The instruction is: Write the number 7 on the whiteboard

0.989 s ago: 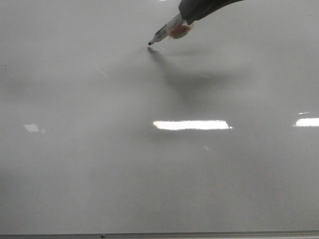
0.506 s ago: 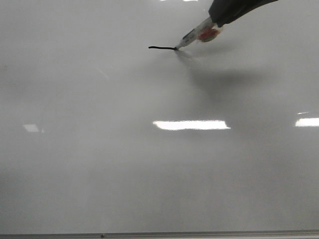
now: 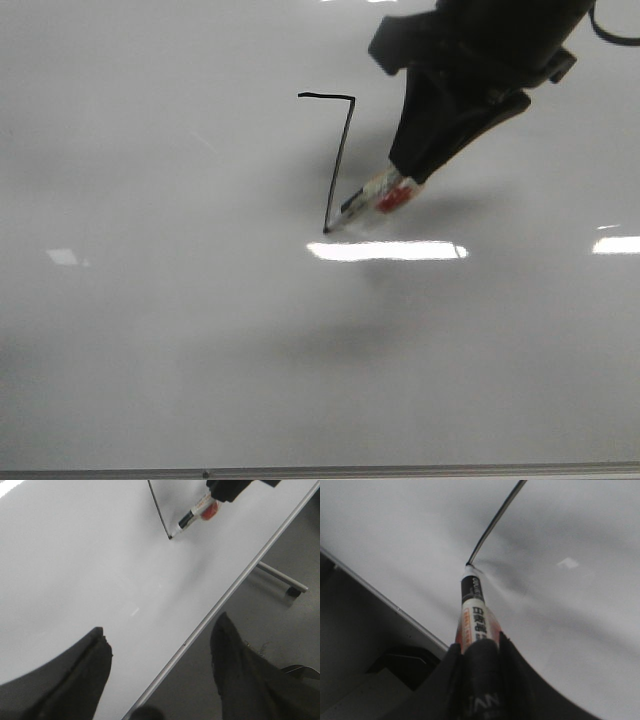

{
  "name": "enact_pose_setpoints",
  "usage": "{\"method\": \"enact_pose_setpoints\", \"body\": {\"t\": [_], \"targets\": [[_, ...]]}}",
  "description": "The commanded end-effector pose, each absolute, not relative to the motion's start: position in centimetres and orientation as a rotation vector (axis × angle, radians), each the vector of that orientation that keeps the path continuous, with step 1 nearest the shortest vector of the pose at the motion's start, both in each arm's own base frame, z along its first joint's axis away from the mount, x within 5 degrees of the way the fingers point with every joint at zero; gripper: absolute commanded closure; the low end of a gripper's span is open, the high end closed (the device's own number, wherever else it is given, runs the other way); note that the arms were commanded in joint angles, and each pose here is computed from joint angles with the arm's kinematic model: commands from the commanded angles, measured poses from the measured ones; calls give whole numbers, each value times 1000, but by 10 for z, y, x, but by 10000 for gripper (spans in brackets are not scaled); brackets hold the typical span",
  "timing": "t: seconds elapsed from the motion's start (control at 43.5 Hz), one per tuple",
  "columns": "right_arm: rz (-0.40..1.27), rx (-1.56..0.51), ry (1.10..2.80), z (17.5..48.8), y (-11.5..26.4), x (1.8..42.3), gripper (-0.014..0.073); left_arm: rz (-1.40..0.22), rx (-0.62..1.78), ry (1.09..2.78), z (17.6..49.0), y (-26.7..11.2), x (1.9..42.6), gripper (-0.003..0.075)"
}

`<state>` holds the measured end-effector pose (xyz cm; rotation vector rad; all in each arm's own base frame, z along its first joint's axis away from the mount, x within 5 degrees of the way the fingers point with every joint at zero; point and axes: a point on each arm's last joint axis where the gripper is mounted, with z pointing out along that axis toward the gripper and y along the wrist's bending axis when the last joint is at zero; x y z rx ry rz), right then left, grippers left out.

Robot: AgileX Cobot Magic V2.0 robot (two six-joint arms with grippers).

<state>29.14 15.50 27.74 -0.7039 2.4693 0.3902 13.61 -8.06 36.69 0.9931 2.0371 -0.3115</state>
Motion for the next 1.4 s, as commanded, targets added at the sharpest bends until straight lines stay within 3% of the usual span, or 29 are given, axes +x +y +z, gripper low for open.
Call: {"method": "enact_pose_setpoints", "body": {"t": [0.0,0.138,0.276,0.46,0.736,0.989,1.219,1.38], "targets": [[352,-688,2328,300,154,296,653,-330,917,1963,381,-81,137,302],[375,-729,2271,320,154,281,653,-327,921,1958,381,-81,137,301],[386,-909,2183,346,159,247,653,-364,998,1932,380,-88,136,293],[370,-1233,2029,375,157,193,653,-467,1222,1866,375,-113,134,236],[468,-1402,1855,404,142,142,653,-576,1488,1742,373,-163,137,237],[495,-1435,1850,406,139,133,653,-655,1579,1680,363,-212,152,237],[493,-1431,1847,406,139,134,653,-696,1661,1629,354,-230,152,255],[494,-1433,1848,406,139,134,653,-697,1660,1619,355,-231,151,369]]}}
